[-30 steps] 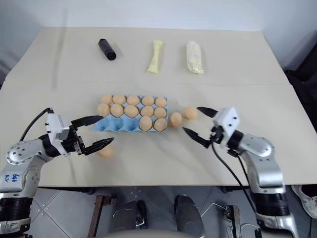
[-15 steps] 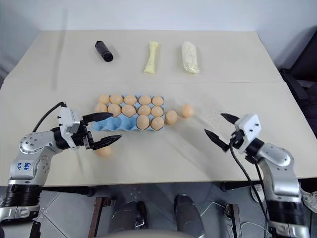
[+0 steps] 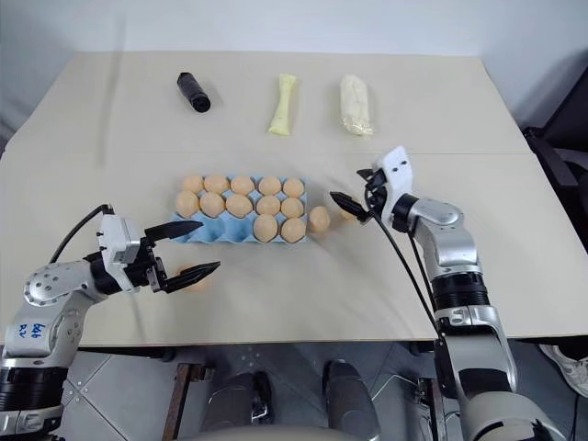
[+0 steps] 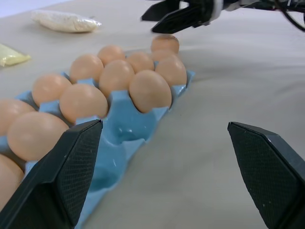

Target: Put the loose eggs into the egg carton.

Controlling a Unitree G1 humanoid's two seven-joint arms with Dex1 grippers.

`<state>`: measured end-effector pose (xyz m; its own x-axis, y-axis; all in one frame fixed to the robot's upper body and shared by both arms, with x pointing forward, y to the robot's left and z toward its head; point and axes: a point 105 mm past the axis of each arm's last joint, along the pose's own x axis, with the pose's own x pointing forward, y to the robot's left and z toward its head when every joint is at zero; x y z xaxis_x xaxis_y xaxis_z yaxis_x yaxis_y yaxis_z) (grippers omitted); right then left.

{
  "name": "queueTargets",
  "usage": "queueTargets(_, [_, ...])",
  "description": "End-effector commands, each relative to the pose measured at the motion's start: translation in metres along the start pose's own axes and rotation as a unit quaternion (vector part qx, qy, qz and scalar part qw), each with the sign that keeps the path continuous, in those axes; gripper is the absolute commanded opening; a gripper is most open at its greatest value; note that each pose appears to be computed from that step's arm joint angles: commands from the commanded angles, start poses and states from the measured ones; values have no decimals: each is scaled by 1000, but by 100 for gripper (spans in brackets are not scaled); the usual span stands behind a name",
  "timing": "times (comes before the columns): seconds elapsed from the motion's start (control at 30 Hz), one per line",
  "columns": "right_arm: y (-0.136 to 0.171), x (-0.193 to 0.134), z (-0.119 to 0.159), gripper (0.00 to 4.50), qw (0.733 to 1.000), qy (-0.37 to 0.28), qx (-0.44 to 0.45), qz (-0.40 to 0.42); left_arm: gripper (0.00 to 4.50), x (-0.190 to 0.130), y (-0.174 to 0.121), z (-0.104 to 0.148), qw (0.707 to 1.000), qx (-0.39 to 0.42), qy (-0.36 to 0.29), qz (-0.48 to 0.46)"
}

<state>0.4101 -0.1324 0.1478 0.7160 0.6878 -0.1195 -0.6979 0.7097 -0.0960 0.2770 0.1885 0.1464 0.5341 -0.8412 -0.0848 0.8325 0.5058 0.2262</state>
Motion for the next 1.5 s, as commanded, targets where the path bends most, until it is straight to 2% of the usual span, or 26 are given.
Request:
queueTargets(0.03, [-3, 1, -4, 446, 1000, 4, -1, -2, 450, -4, 1, 15, 1000, 20, -19, 13])
queueTargets(0.13, [-5, 1, -8, 446, 1000, -2, 7, -13, 450, -6, 1, 16, 999, 20, -21, 21])
queueTargets(0.23, [-6, -2, -6, 391, 1000, -16, 5, -14, 450, -5, 2, 16, 999, 20, -23, 24])
queueTargets(0.37, [-6, -8, -2, 262, 1000, -21, -2, -7, 450, -2, 2, 16, 999, 19, -27, 23])
queueTargets(0.4, [-2, -9, 6, 228, 999, -34, -6, 6, 450, -2, 4, 17, 999, 19, -28, 26])
queueTargets(0.57, [20, -4, 45, 228, 995, -75, -16, 57, 450, -17, 14, 13, 998, 11, -25, 64])
queueTargets(0.7, [71, 14, 77, 228, 984, -108, -28, 140, 450, -40, 25, 5, 993, 0, -18, 118])
queueTargets(0.87, [126, 41, 72, 228, 976, -81, -30, 201, 450, -62, 27, -6, 987, -11, 1, 158])
queueTargets(1.1, [179, 72, 68, 228, 967, -78, -36, 241, 450, -81, 20, -13, 980, -24, 11, 195])
queueTargets(1.2, [190, 78, 67, 228, 964, -80, -31, 254, 450, -82, 18, -12, 980, -25, 9, 199])
queueTargets(1.33, [192, 87, 65, 323, 966, -72, -29, 245, 450, -74, 14, -8, 980, -25, -1, 196])
queueTargets(1.43, [186, 77, 75, 425, 963, -93, -30, 251, 450, -70, 12, -5, 982, -25, -5, 186])
queueTargets(1.47, [184, 69, 80, 448, 960, -104, -30, 258, 450, -67, 12, -4, 983, -25, -7, 180])
queueTargets(1.5, [180, 59, 84, 448, 957, -116, -32, 264, 450, -63, 11, -2, 985, -24, -9, 172])
